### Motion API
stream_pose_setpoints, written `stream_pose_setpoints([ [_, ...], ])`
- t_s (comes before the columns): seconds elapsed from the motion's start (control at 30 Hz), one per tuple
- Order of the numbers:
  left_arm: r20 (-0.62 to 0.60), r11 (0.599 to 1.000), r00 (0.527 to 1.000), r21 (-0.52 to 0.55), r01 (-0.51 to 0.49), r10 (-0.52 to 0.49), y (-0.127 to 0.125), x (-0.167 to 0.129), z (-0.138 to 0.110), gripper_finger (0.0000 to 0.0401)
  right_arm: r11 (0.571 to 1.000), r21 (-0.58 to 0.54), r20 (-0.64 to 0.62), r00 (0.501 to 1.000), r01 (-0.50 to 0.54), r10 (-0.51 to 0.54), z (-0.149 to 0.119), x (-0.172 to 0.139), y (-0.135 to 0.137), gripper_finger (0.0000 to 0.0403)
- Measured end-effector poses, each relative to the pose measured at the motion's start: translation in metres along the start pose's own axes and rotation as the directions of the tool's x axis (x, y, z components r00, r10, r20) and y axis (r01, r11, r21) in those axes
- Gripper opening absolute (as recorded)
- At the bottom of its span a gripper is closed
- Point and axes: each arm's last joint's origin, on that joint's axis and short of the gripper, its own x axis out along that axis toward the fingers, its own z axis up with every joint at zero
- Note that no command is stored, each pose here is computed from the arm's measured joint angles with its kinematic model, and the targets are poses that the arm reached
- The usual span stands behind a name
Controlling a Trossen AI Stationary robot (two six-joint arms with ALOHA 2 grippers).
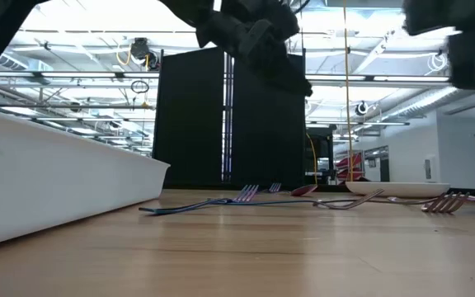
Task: Sort silverware
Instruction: Put the bottom right iridescent spoon into the cutlery tray
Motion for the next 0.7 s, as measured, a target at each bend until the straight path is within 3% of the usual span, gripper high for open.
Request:
stream_pose_setpoints([
  [0.2,0.025,0.999,0.999,0.041,0.035,-0.036,-0.019,0.019,0.005,0.0144,0.994,-0.018,-0.185,0.977,0.108,-0.109,-0.033,0.02,0.006,0.0146],
  [0.37,0.034,0.998,0.998,0.053,0.046,-0.048,-0.026,0.02,0.009,0.0144,0.94,-0.126,-0.25,0.907,0.317,-0.34,-0.049,0.025,0.008,0.0132],
  [0.47,0.048,0.999,0.998,-0.004,0.032,-0.032,-0.025,0.02,0.011,0.0144,0.894,-0.199,-0.261,0.857,0.402,-0.443,-0.055,0.028,0.008,0.0126],
  [0.7,0.075,0.981,0.997,-0.194,0.001,0.013,-0.023,0.02,0.015,0.0144,0.828,-0.311,-0.284,0.785,0.467,-0.55,-0.079,0.051,-0.001,0.0125],
])
